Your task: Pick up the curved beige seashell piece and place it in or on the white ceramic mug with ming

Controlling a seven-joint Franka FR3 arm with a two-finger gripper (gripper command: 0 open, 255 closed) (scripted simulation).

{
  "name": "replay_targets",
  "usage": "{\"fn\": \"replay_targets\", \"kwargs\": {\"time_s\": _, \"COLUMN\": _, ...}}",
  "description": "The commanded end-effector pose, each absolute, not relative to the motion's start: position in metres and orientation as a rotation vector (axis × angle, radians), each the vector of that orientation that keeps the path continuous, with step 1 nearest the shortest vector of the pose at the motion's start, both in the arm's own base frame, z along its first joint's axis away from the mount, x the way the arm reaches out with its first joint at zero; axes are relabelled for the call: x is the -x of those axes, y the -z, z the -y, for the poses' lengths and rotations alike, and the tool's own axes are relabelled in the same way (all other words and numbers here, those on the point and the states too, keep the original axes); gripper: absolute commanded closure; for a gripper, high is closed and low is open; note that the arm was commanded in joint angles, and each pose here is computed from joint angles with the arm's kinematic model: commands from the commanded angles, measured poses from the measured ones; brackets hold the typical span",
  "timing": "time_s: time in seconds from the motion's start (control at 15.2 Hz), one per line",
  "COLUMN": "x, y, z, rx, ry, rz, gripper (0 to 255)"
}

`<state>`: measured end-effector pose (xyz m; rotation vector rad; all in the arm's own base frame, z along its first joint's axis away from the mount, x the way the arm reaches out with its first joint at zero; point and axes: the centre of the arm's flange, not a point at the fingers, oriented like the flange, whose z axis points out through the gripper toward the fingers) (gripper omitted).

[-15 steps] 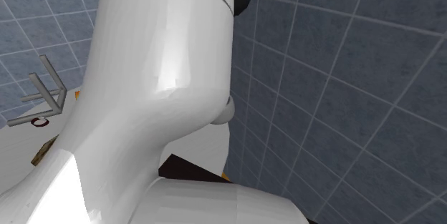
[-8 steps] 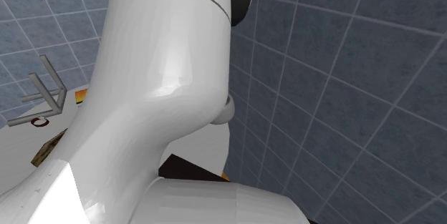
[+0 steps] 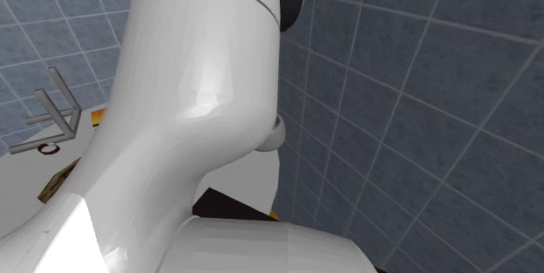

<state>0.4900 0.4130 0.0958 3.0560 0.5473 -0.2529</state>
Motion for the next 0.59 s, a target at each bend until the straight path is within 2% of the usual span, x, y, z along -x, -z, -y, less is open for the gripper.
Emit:
{"fn": "replay_targets", "kwargs": {"time_s": 0.0, "x": -0.4924, "y": -0.0889, "z": -0.4038, "rx": -3.044, "ry": 0.268, "rz": -0.530, "gripper": 255}}
{"fn": "replay_targets", "kwargs": {"time_s": 0.53, "x": -0.4920, "y": -0.0940, "z": -0.4039, "rx": -3.044, "ry": 0.268, "rz": -0.530, "gripper": 255}}
